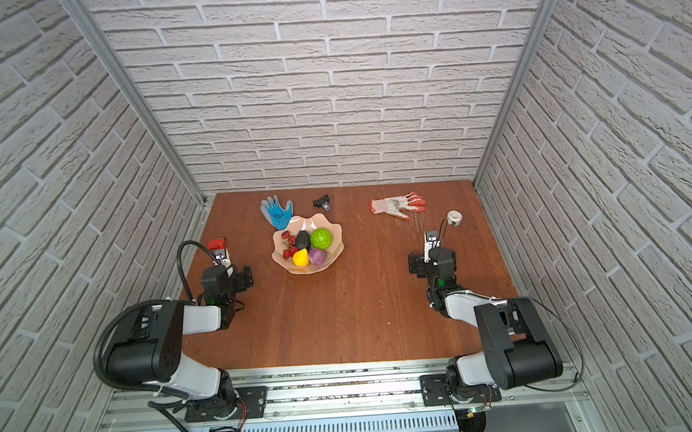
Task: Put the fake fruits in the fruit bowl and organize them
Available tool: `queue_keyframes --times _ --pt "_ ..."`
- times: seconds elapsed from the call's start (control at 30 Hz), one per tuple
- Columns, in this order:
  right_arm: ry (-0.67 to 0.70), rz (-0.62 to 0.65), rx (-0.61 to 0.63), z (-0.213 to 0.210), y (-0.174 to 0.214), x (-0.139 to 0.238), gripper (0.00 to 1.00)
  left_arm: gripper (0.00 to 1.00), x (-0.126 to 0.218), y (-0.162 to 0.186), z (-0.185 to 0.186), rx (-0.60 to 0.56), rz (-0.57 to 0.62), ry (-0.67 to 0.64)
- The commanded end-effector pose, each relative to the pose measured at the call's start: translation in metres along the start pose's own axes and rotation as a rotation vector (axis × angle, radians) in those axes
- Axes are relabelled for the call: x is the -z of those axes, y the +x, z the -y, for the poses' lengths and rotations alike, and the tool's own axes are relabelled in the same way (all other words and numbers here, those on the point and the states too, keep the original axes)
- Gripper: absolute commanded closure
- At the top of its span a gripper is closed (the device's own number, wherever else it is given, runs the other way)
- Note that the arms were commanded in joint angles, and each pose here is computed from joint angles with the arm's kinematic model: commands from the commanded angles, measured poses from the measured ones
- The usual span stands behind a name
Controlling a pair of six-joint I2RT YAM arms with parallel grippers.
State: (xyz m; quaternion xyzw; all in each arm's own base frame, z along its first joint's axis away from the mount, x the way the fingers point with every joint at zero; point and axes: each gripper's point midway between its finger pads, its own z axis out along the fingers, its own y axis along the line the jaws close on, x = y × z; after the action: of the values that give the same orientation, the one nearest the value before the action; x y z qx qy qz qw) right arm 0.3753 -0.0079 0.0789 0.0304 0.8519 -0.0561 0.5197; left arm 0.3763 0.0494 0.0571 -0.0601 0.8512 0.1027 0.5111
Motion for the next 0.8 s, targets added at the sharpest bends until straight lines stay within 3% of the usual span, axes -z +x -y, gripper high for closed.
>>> queue_keyframes --times 0.0,0.77 --pt "-0.028 0.149 -0.047 -0.0029 -0.0190 0.0042 0.00 0.02 0.0016 -0.0360 -0.0069 0.055 0.147 -0.002" --pt "-0.054 0.119 -0.030 -0.0072 -0.0190 0.0025 0.00 0.02 0.0002 -0.0361 -0.0036 0.035 0.139 -0.005"
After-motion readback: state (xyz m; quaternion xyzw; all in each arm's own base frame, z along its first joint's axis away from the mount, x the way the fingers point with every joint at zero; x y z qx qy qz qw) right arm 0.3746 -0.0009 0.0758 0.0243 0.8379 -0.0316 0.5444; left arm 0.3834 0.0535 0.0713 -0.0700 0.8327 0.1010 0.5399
